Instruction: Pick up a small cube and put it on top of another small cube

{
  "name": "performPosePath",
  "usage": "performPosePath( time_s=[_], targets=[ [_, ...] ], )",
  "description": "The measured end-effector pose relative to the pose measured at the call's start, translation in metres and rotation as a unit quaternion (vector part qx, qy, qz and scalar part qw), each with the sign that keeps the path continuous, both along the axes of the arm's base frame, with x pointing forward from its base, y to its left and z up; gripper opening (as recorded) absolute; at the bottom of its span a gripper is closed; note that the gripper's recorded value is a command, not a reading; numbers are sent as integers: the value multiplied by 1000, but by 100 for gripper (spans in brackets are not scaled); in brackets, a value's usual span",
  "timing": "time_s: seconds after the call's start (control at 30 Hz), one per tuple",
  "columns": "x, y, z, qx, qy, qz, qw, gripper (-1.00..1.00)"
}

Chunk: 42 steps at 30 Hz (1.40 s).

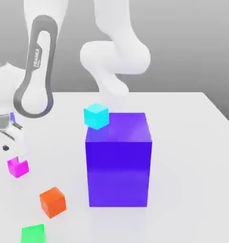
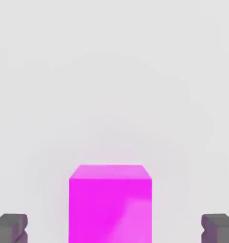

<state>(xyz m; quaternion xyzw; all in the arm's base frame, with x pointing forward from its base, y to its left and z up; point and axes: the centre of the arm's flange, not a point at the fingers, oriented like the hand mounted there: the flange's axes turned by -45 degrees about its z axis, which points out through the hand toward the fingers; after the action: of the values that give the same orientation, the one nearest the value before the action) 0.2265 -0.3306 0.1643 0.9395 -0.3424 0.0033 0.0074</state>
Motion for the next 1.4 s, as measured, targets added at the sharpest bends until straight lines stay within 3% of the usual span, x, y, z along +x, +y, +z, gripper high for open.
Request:
performPosePath(
  time_s=[0.17,0.2,0.43,0.83,1.03,1.27,1.4],
  targets=[
    [-2,4,-33,5,1,-2,1000,0],
    [-2,5,-37,6,1,-2,1000,-100],
    [-2,5,-37,7,1,-2,1000,-100],
    [4,5,26,7,0,7,1000,-100],
    [123,31,51,4,1,196,981,-100],
    [265,126,75,7,4,431,902,-100],
    [281,142,28,7,4,458,889,-100]
  ],
)
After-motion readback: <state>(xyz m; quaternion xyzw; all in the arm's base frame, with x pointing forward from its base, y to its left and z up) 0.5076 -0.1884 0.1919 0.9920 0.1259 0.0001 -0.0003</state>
